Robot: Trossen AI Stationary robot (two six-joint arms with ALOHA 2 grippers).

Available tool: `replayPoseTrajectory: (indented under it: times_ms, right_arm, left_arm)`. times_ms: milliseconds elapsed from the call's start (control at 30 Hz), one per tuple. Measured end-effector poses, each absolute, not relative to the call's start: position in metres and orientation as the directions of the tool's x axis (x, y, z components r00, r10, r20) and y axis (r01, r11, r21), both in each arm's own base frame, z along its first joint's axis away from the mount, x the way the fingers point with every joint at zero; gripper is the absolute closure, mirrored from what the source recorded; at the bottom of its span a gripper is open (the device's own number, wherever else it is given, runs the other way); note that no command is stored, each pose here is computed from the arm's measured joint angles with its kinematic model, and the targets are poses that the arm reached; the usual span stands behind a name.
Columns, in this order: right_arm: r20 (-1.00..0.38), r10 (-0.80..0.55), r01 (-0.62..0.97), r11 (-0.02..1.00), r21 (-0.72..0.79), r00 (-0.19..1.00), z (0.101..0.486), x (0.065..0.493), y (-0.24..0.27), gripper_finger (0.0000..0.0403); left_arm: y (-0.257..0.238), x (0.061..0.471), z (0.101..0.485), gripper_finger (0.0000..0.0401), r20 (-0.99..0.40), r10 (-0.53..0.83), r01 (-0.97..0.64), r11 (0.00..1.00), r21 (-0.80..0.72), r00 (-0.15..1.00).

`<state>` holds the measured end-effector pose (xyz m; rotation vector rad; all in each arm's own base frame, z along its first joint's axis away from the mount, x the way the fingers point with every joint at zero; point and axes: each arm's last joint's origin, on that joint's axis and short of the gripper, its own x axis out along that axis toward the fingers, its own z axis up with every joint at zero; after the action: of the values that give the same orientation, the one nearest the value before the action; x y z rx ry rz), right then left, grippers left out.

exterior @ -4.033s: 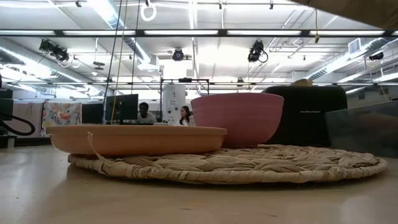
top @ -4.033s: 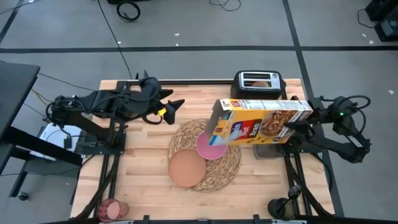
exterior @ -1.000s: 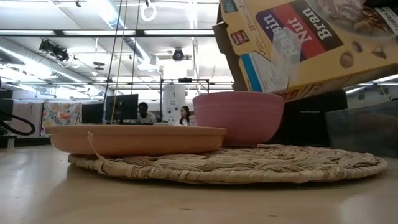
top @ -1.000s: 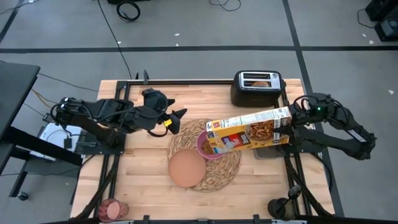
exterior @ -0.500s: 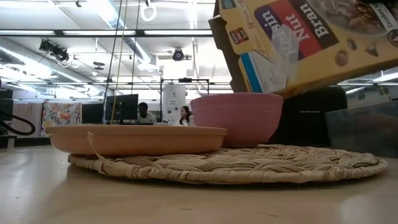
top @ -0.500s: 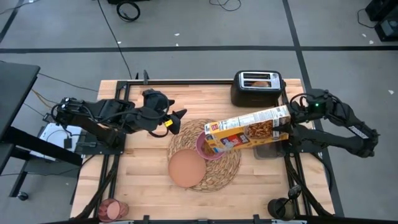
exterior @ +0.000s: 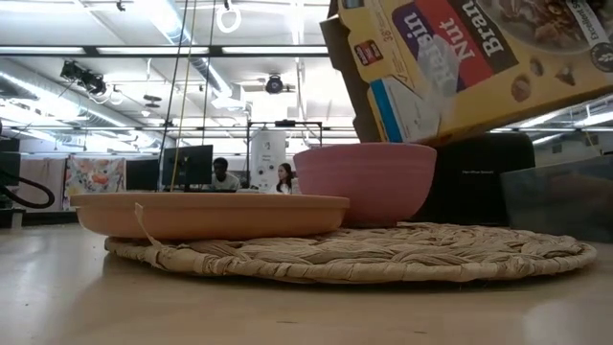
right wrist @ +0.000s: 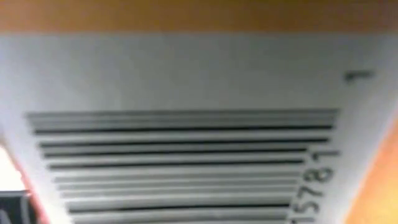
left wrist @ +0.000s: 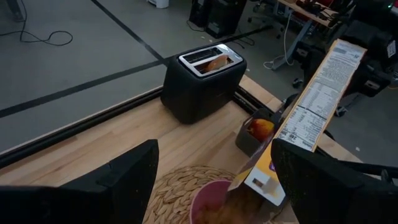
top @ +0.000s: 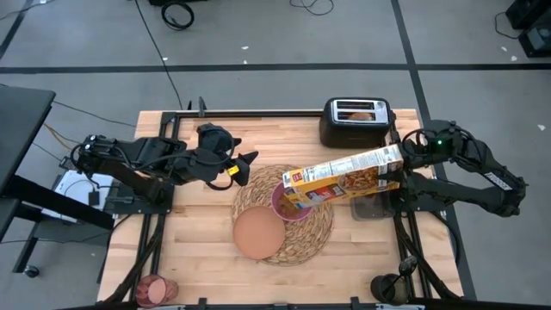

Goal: Arrange a breakfast setting
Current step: Pour the cereal from the yellow cereal box into the pink bowl

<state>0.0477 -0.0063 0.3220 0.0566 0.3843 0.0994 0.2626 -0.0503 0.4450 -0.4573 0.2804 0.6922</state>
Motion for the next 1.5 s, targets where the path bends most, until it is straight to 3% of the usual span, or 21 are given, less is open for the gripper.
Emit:
replayPoseTrajectory:
  times_ms: [1500]
  right_arm:
    - [-0.351, 0.111, -0.095, 0.993, 0.065, 0.930, 0.335, 0.039, -0.002, 0.0161]
  left_arm:
    - [-0.052, 0.262, 0.445, 0.0086, -0.395, 0.542, -0.665, 0.669, -0.331, 0.742]
